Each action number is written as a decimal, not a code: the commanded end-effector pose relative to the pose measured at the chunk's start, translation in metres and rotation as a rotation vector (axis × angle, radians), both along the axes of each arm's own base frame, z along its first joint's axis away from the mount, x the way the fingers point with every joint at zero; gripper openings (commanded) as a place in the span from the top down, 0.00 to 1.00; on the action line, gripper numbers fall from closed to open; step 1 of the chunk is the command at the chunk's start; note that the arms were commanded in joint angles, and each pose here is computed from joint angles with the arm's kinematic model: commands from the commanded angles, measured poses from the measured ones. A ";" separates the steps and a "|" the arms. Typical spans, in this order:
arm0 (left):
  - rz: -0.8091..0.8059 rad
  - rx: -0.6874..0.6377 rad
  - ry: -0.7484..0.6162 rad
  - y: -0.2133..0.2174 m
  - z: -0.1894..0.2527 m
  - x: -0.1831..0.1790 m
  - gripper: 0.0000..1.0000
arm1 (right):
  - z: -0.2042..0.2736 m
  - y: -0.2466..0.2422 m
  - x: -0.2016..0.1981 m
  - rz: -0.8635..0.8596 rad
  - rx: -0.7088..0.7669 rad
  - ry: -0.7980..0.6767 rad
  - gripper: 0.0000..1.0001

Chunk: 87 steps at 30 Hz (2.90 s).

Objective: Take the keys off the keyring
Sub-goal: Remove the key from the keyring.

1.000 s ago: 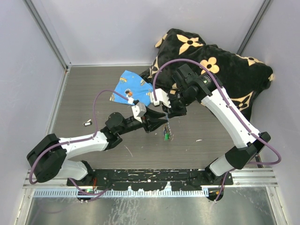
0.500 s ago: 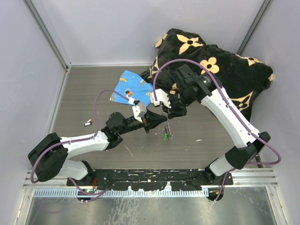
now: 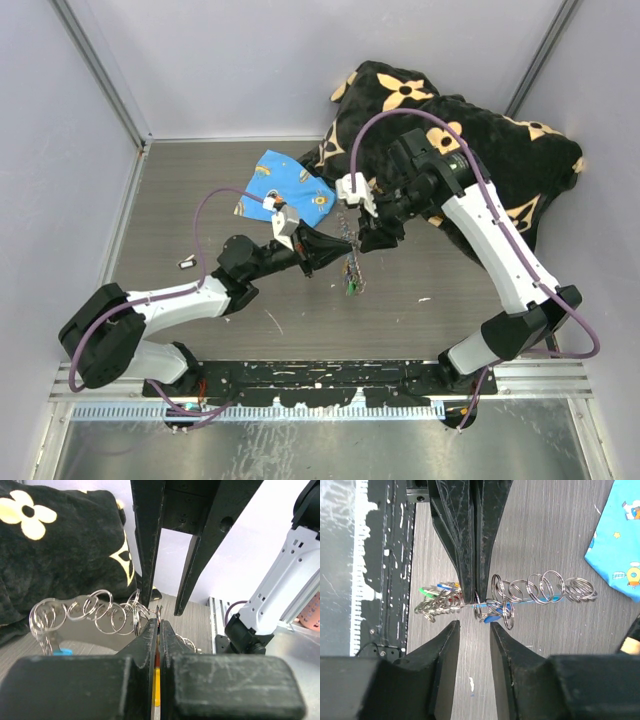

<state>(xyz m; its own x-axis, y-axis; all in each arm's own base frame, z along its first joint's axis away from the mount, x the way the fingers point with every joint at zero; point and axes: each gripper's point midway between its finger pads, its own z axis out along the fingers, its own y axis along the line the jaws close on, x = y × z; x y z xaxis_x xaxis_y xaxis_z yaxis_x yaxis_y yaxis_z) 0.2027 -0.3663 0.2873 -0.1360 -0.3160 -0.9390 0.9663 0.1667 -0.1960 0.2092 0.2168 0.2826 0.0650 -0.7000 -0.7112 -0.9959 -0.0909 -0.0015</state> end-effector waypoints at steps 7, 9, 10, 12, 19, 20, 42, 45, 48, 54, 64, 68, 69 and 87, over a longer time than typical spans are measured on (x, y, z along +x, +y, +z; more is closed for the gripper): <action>0.025 -0.228 -0.082 0.022 0.071 -0.009 1.00 | 0.056 0.008 -0.010 0.019 0.363 0.068 0.56; 0.028 -0.250 -0.077 0.024 0.076 -0.009 1.00 | 0.059 0.009 -0.011 0.024 0.395 0.081 0.55; 0.029 -0.260 -0.078 0.025 0.079 -0.010 1.00 | 0.059 0.011 -0.013 0.030 0.412 0.089 0.55; 0.028 -0.273 -0.074 0.026 0.082 -0.010 1.00 | 0.059 0.013 -0.015 0.031 0.438 0.100 0.56; 0.019 -0.298 -0.077 0.029 0.093 -0.013 1.00 | 0.061 0.018 -0.016 0.029 0.485 0.131 0.60; 0.017 -0.311 -0.086 0.032 0.099 -0.016 1.00 | 0.062 0.019 -0.015 0.027 0.489 0.135 0.60; 0.039 -0.344 -0.060 0.035 0.106 -0.012 1.00 | 0.058 0.024 -0.010 0.003 0.514 0.176 0.97; 0.037 -0.344 -0.056 0.034 0.105 -0.012 1.00 | 0.058 0.023 -0.006 -0.013 0.501 0.161 0.99; 0.035 -0.342 -0.051 0.034 0.101 -0.012 0.96 | 0.057 0.021 0.002 -0.040 0.475 0.128 0.99; 0.041 -0.254 -0.050 0.034 0.084 -0.013 0.64 | 0.056 0.014 0.013 -0.075 0.415 0.041 0.99; -0.031 0.149 -0.236 0.035 0.051 -0.033 0.58 | 0.034 0.004 0.010 -0.038 0.172 -0.117 0.99; -0.046 0.202 -0.308 0.028 0.051 -0.035 0.66 | 0.031 0.006 0.009 -0.026 0.127 -0.145 0.99; -0.043 0.208 -0.324 0.026 0.052 -0.035 0.68 | 0.032 0.006 0.009 -0.027 0.124 -0.150 0.99; 0.076 0.282 -0.368 0.011 0.044 -0.014 0.70 | 0.028 0.010 0.000 0.012 0.109 -0.144 0.99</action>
<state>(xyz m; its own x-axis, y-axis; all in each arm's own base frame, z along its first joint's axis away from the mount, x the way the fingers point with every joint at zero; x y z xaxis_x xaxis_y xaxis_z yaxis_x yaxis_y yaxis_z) 0.1775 -0.3570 0.2967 0.1423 0.0086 -0.9898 0.9749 0.1715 0.1416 0.2127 0.2207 0.2930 0.1178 -0.6584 -0.7434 -0.9928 -0.0632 -0.1014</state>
